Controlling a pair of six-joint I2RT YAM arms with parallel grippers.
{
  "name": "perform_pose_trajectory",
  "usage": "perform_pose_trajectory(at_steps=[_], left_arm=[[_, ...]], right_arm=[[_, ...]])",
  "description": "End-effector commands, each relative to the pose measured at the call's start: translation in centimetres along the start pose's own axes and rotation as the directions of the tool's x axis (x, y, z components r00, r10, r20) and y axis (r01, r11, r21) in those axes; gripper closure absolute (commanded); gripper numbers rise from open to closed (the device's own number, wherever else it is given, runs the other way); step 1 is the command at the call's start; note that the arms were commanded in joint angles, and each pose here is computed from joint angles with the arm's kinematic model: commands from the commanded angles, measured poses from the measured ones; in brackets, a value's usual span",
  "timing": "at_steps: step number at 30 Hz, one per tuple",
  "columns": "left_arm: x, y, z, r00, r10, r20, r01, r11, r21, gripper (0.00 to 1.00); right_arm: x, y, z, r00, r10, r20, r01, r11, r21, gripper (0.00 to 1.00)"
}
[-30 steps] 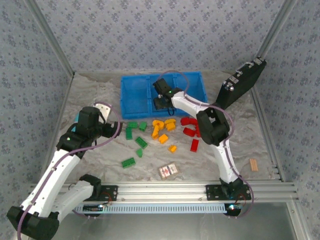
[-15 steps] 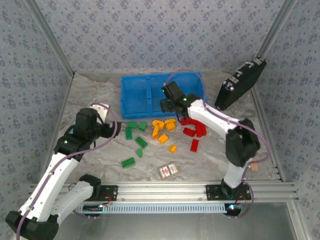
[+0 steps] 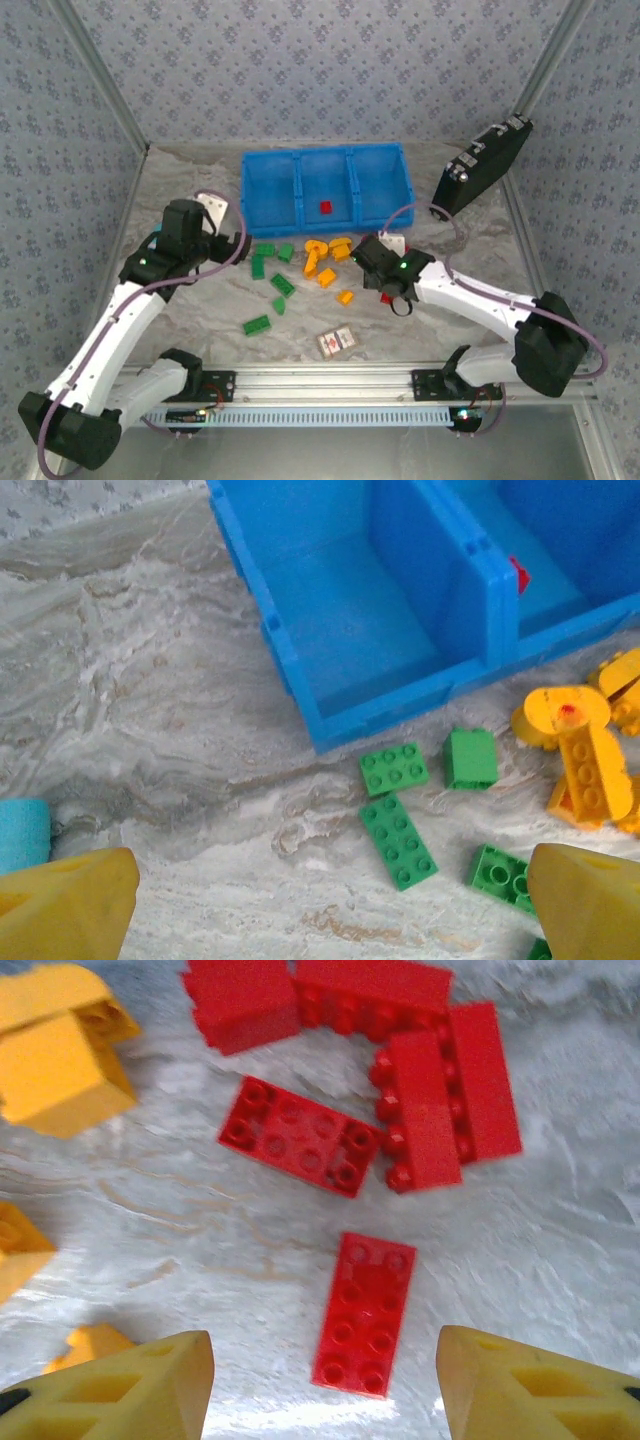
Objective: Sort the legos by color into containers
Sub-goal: Pick up the lego from the center of the table.
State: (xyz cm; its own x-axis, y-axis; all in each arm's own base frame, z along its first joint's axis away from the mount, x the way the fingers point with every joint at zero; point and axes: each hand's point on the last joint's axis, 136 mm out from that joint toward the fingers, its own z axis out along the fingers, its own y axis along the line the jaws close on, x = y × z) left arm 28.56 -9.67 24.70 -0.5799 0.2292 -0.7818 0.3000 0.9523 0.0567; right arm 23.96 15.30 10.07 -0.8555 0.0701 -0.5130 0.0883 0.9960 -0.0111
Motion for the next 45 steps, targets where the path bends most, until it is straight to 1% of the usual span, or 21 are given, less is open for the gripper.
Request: perform_pose_trajectory(at_steps=[1,3,5,10,13,16,20,25,26,30,32,33,37,41,45], left_arm=[[-4.8,1.1,-2.2,0.997,-0.028,0.079,0.032,0.998,-0.053,0.0],[-5.9,1.1,-2.5,0.999,-0.01,0.042,0.012,0.998,-0.055,0.0],[-7.7,1.1,-2.8,0.999,0.004,0.052,-0.001,0.998,-0.055,0.0],[-12.7,0.9,-4.0,0.987,0.029,0.159,-0.018,0.997,-0.072,0.0],[-14.5,0.8,-4.2,0.979,0.054,0.196,-0.038,0.995,-0.087,0.0],[-15.3,0.5,-3.9,0.977,0.076,0.199,-0.059,0.994,-0.086,0.0],[-15.5,-0.3,-3.2,0.978,0.089,0.189,-0.078,0.995,-0.065,0.0],[-15.4,-1.1,-2.6,0.979,0.09,0.18,-0.084,0.996,-0.043,0.0],[-15.3,-1.3,-2.5,0.98,0.092,0.177,-0.086,0.996,-0.039,0.0],[-15.2,-1.8,-2.0,0.981,0.09,0.173,-0.088,0.996,-0.02,0.0],[-14.8,-2.2,-1.6,0.983,0.094,0.16,-0.094,0.996,-0.01,0.0],[-14.6,-2.4,-1.4,0.984,0.098,0.152,-0.098,0.995,-0.008,0.0],[-13.2,-2.6,-0.6,0.989,0.104,0.106,-0.105,0.995,-0.002,0.0],[-11.0,-2.7,-0.1,0.993,0.098,0.07,-0.099,0.995,0.009,0.0],[-9.1,-1.9,0.3,0.997,0.059,0.057,-0.059,0.998,0.007,0.0]], right_arm=[[0.5,-1.8,0.2,0.997,0.075,0.016,-0.076,0.995,0.061,0.36],[0.9,-2.3,0.7,0.997,0.075,0.005,-0.076,0.994,0.075,0.36],[1.3,-2.7,1.4,0.996,0.086,-0.011,-0.085,0.993,0.083,0.36],[2.4,-3.1,3.2,0.987,0.156,-0.044,-0.153,0.986,0.064,0.36],[2.1,-2.4,4.1,0.979,0.2,-0.039,-0.2,0.98,0.022,0.36],[1.7,-1.7,4.6,0.978,0.208,-0.033,-0.208,0.978,-0.008,0.35],[1.6,-1.3,5.4,0.977,0.207,-0.043,-0.208,0.978,-0.015,0.35],[2.6,-1.7,6.6,0.974,0.213,-0.08,-0.212,0.977,0.022,0.36],[2.7,-1.8,6.8,0.974,0.211,-0.087,-0.21,0.977,0.029,0.37],[3.6,-1.9,7.7,0.972,0.202,-0.116,-0.198,0.979,0.046,0.47],[4.0,-1.9,8.1,0.972,0.199,-0.128,-0.194,0.98,0.051,0.47],[4.1,-1.9,8.2,0.971,0.198,-0.131,-0.192,0.98,0.055,0.48],[4.7,-2.2,8.3,0.971,0.189,-0.144,-0.182,0.981,0.065,0.55],[4.1,-2.2,7.8,0.98,0.148,-0.134,-0.142,0.988,0.056,0.58],[3.6,-2.4,7.2,0.984,0.121,-0.129,-0.114,0.992,0.06,0.63]])
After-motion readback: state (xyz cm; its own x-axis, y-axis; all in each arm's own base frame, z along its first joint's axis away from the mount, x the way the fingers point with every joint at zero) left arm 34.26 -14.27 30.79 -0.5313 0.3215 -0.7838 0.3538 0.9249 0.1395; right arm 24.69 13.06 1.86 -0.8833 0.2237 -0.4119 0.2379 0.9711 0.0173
